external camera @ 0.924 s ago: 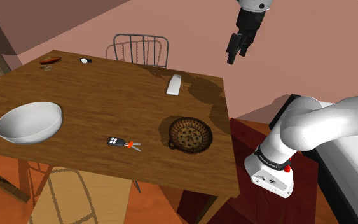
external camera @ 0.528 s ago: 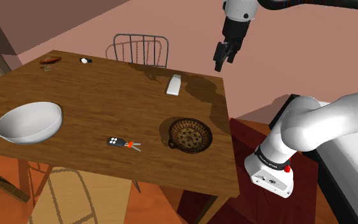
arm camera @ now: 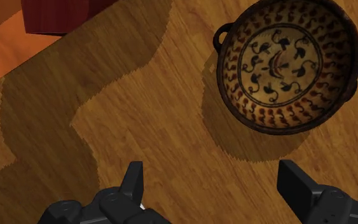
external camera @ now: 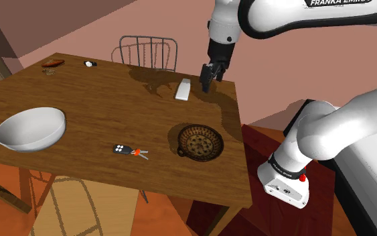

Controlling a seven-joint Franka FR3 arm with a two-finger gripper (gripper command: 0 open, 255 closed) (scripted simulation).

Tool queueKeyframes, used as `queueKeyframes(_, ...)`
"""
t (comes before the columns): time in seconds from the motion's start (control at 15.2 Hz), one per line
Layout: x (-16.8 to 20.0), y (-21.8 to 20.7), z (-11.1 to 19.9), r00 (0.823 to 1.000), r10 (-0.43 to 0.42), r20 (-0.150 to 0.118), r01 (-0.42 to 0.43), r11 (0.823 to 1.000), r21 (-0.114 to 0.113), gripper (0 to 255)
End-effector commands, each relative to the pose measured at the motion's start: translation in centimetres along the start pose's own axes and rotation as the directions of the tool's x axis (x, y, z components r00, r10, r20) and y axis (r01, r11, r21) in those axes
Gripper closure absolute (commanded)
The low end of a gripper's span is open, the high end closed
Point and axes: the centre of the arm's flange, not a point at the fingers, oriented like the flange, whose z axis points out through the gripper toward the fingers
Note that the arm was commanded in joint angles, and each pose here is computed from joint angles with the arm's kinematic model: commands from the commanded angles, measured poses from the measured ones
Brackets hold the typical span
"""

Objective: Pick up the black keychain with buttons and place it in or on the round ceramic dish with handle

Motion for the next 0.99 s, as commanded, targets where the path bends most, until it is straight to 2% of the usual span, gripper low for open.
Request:
queueKeyframes(0.0,0.9,-2.3,1.3,1.000,-0.016,-0.006,0.016,1.000,0.004,0)
queueKeyframes(0.92,6.4,-17.5,9.3,0.991,-0.129,-0.039,0.130,0.991,0.023,0)
